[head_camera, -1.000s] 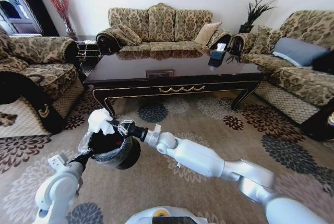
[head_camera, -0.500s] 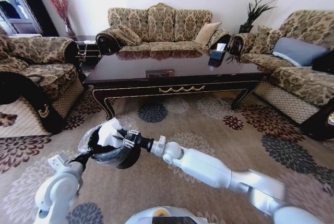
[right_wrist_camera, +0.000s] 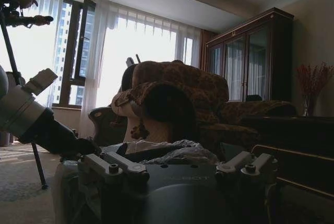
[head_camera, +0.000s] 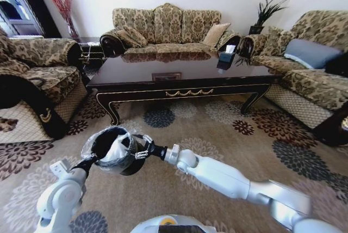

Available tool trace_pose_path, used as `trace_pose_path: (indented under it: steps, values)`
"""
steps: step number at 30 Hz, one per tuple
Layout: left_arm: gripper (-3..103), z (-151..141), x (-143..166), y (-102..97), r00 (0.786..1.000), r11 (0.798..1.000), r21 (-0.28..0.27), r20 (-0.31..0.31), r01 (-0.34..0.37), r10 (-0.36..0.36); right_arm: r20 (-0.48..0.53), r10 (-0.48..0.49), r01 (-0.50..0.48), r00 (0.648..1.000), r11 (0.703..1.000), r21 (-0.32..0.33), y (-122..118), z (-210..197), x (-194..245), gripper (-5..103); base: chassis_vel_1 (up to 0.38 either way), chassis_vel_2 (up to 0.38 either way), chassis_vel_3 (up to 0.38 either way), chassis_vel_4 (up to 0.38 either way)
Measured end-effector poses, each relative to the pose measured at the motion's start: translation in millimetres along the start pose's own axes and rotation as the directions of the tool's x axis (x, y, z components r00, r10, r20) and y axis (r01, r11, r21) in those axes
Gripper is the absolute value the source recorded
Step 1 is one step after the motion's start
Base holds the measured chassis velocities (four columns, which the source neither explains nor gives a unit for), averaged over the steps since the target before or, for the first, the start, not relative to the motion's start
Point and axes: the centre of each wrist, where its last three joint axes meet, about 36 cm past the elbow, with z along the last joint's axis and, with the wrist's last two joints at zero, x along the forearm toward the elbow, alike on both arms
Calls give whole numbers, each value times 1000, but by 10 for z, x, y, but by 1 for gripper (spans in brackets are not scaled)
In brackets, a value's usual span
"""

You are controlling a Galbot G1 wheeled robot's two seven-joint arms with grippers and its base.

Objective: Move to the front of the table and pick up the trash from the floor, then place it into the trash bin.

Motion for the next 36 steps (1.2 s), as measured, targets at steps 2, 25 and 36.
trace_pose_path:
  steps: [2,25,36]
  values:
    - [3,5,-2,2,1000,1000,-3,3,-1,1,-3,66,-66,998,997,-33,-86,-31,65,99,0,0,0,0]
    - [3,-260,286,-8,996,1000,-7,88,-23,23,-682,684,-927,259,374,23,-219,379,802,100,0,0,0,0]
    - [3,-252,358,-29,995,1000,-17,92,-24,25,-829,559,-962,29,240,127,67,986,1190,100,0,0,0,0]
